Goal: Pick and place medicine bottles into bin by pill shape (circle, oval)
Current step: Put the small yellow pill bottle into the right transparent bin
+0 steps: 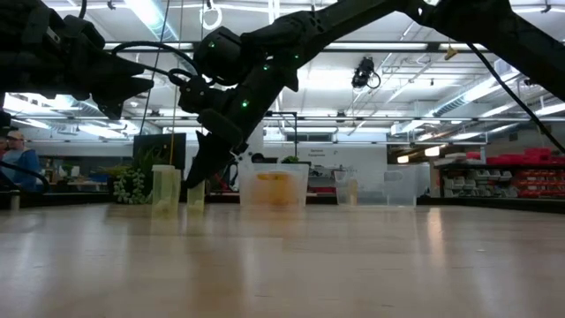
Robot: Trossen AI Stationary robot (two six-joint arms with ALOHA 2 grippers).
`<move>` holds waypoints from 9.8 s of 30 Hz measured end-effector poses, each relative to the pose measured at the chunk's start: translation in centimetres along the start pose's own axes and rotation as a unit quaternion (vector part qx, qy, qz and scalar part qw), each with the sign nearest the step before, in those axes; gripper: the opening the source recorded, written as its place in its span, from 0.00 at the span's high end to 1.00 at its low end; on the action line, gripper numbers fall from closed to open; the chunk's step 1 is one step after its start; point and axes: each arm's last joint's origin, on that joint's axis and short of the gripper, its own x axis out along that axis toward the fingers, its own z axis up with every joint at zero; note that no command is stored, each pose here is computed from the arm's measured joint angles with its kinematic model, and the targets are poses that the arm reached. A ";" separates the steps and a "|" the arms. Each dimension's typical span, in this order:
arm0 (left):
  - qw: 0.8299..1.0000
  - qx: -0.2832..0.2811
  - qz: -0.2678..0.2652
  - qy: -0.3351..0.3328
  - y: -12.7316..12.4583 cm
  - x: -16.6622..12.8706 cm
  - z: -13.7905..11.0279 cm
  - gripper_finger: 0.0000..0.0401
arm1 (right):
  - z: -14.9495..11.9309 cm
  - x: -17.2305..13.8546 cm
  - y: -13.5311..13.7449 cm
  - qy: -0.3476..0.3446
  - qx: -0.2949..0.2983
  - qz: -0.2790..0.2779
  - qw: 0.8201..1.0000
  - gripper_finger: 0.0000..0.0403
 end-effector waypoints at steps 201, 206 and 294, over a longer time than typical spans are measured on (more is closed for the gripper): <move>1.000 0.000 0.001 0.003 0.0 0.0 -0.1 0.57 | -22.0 -18.7 -13.7 0.039 0.327 -0.171 0.929 0.39; 1.000 0.000 0.001 0.003 0.0 0.0 -0.1 0.57 | -20.5 -19.1 -13.6 0.039 0.311 -0.176 0.933 0.39; 1.000 0.000 0.001 0.003 0.0 0.0 -0.1 0.57 | -2.8 -22.9 -3.1 -0.114 0.126 -0.115 0.979 0.41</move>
